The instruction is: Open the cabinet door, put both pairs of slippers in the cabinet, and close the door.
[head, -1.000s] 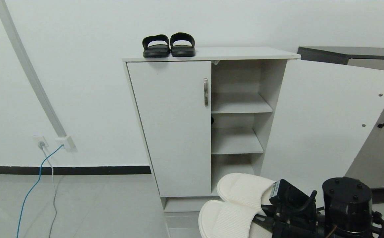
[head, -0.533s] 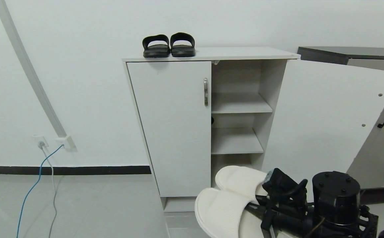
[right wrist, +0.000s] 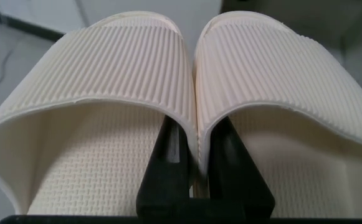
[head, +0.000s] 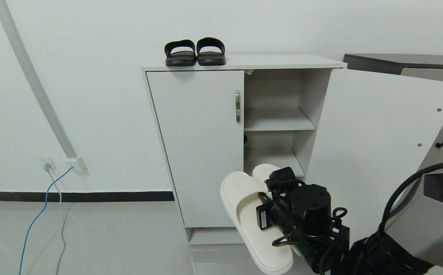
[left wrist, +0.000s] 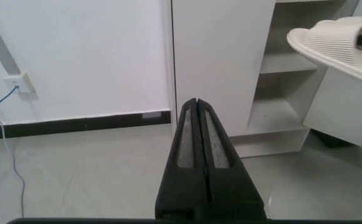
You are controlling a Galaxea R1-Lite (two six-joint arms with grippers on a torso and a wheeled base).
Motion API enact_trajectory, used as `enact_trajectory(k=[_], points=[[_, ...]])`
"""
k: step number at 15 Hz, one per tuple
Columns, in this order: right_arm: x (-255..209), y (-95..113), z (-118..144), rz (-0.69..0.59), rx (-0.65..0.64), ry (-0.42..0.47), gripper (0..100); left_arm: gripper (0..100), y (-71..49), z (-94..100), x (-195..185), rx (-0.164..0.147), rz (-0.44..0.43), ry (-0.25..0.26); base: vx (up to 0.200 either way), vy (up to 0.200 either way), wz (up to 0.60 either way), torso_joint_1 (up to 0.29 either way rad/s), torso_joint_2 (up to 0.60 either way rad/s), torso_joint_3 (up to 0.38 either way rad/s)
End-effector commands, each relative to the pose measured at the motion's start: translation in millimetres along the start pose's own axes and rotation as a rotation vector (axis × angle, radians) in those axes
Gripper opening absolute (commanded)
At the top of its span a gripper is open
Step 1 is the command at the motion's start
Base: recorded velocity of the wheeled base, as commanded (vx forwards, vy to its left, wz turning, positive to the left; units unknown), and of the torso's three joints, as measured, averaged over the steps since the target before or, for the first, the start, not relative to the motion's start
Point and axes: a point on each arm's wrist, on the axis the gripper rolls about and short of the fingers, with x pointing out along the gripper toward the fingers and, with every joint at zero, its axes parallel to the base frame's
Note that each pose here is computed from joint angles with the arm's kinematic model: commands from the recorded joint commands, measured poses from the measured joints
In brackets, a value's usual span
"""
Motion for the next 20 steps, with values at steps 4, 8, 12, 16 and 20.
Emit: enact_trajectory(k=[4, 8, 12, 16, 20], points=[[50, 7, -18, -0.254, 0.024, -0.036, 0, 0, 0.0, 0.0, 0, 0.0, 0.0, 0.003, 0.0, 0.0, 0.0, 0.0, 0.0, 0.0], [66, -4, -21, -0.344, 0.038, -0.051, 0, 0, 0.0, 0.0, 0, 0.0, 0.001, 0.003, 0.0, -0.2, 0.0, 0.002, 0.0, 0.0], [70, -9, -26, -0.359, 0.033, -0.041, 0, 0, 0.0, 0.5, 0, 0.0, 0.001, 0.002, 0.0, -0.2, 0.0, 0.002, 0.0, 0.002], [72, -6, -32, -0.346, 0.029, -0.032, 0, 0, 0.0, 0.0, 0, 0.0, 0.001, 0.003, 0.0, 0.0, 0.0, 0.0, 0.0, 0.0], [77, -4, -41, -0.339, 0.05, -0.022, 0, 0, 0.0, 0.5, 0, 0.0, 0.001, 0.002, 0.0, 0.0, 0.0, 0.0, 0.0, 0.0]])
